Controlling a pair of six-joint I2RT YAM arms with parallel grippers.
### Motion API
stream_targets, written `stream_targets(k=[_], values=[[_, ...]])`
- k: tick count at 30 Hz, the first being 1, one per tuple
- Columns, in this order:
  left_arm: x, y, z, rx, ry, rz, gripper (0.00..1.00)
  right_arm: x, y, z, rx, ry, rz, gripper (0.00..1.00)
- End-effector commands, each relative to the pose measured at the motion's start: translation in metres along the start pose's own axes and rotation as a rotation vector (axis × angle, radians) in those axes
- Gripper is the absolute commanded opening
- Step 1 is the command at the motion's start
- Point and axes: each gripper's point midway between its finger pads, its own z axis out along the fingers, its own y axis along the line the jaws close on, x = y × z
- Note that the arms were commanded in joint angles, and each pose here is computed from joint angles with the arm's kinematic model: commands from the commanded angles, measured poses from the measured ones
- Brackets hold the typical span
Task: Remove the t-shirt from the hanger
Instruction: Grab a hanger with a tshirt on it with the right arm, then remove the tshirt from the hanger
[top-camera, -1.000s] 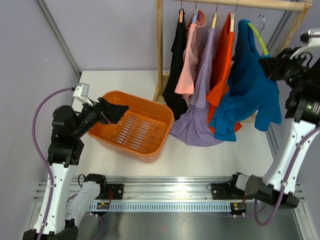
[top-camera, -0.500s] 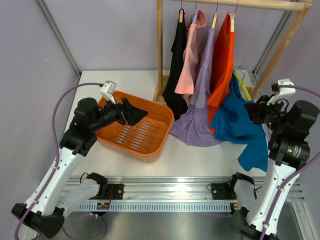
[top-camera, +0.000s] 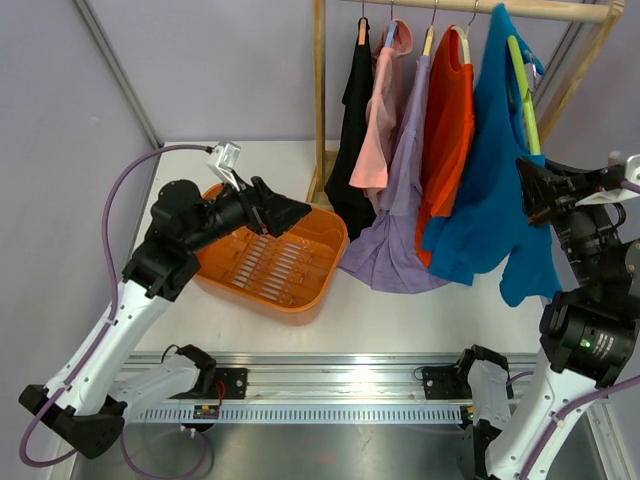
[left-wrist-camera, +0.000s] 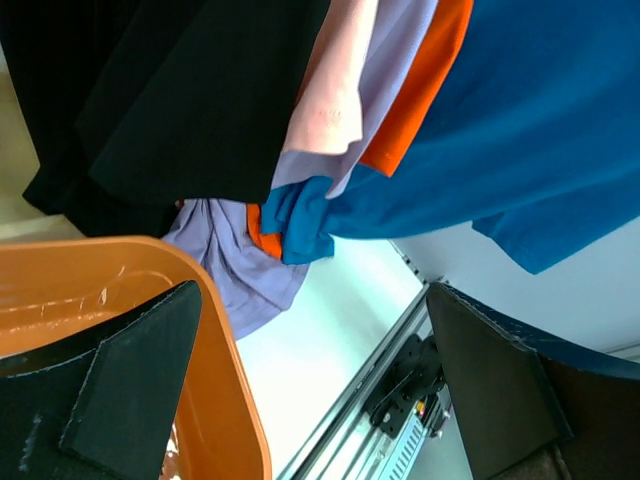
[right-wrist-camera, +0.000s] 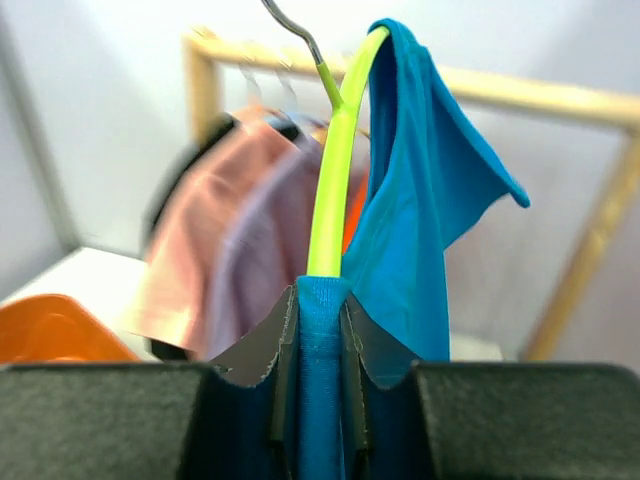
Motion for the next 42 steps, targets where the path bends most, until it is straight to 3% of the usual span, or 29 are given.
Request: stream_targets(k=[1, 11, 20, 24, 31, 42], values=[[-0.040, -0.025, -0.006, 0.047, -0.127, 0.039, 0.99, -0.087, 0.064, -0.023, -0.235, -0.252, -0.141, 0.00], [-0.066, -0.041, -0.038, 0.027, -0.233, 0.083, 0.99, -0.110, 0.138, -0.064, -0.584, -0.251, -0.068, 0.00], [-0.096, -0.084, -0.060, 0.150, -0.318, 0.025, 0.98, -0.058, 0.122, -0.040, -0.656, -0.048, 0.239, 0.00], [-0.091, -0.084, -0.045, 0.164, -0.282, -0.038, 0.95, -0.026, 0.115, -0.034, -0.675, 0.030, 0.299, 0.00], [-0.055, -0.074, 0.023, 0.080, -0.159, -0.105, 0.94, 0.029, 0.107, -0.031, -0.679, 0.167, 0.361, 0.00], [-0.040, -0.080, 0.075, -0.004, -0.144, -0.154, 0.90, 0.069, 0.101, -0.030, -0.658, 0.240, 0.400, 0.00]])
